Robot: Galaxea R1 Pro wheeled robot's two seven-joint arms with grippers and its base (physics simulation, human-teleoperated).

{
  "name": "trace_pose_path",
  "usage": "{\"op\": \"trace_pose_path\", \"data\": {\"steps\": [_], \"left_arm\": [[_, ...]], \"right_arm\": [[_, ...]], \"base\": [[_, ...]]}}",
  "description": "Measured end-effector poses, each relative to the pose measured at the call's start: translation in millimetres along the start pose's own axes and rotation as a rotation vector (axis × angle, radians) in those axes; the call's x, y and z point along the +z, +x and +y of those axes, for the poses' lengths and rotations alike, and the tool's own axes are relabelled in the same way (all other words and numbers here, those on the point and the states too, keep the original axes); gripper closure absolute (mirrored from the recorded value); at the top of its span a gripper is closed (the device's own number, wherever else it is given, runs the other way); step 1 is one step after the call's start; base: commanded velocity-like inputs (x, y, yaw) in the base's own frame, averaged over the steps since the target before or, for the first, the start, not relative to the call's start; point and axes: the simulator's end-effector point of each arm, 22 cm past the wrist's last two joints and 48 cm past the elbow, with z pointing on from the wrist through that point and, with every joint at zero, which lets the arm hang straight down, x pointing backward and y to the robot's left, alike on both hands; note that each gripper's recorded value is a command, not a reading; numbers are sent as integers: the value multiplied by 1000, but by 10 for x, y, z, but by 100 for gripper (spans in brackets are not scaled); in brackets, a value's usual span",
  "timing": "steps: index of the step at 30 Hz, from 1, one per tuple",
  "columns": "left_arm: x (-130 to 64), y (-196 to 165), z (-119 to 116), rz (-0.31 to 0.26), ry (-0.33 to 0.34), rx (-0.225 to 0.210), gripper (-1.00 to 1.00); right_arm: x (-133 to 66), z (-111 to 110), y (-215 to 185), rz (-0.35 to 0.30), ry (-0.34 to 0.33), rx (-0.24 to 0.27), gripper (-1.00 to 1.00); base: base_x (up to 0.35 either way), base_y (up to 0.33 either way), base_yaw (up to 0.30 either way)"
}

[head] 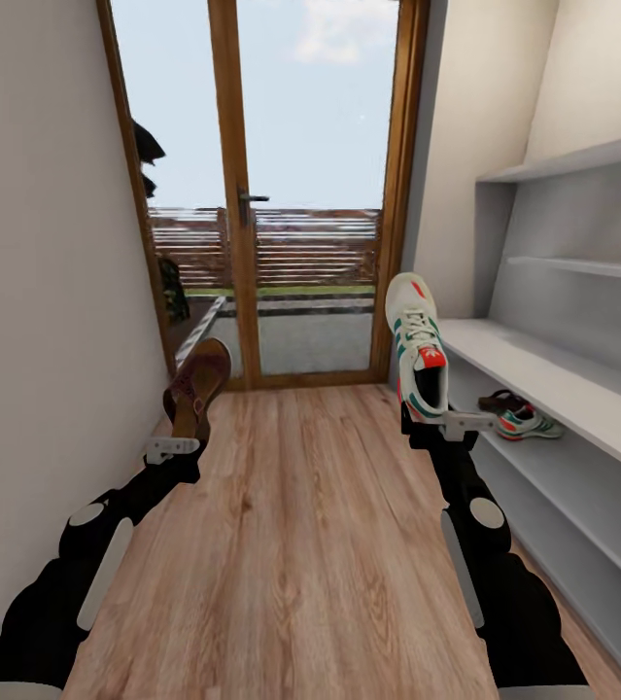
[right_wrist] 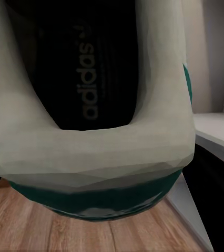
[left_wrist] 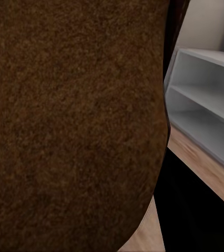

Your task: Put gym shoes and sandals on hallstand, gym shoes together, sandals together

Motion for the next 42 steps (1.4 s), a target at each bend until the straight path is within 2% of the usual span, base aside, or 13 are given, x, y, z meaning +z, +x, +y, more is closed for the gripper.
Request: {"op": "trace_pose_path", "data": {"steps": [4,6,10,12,22,42], "left_arm": [[-4,-45,-8,-24,3,6,100],[-9,-110,-11,-55,4,15,100],[-97,-222,-8,-168,2,49,100],[-120,-228,-5,-185,0,53,100],[-135,-229,-2,-195,-2,57,100],[-135,-228,-7,-193,-2,58,100]], "right_arm": [[0,0,0,0,0,0,100],[0,0,0,0,0,-1,100],[0,1,1,0,0,1,100],[0,0,1,0,0,1,100],[0,1,1,0,0,1,100],[0,0,1,0,0,1,100]], "base": [[317,0,0],[294,0,0],[280,0,0],[272,0,0],[281,18,0],[302,108,0]]}}
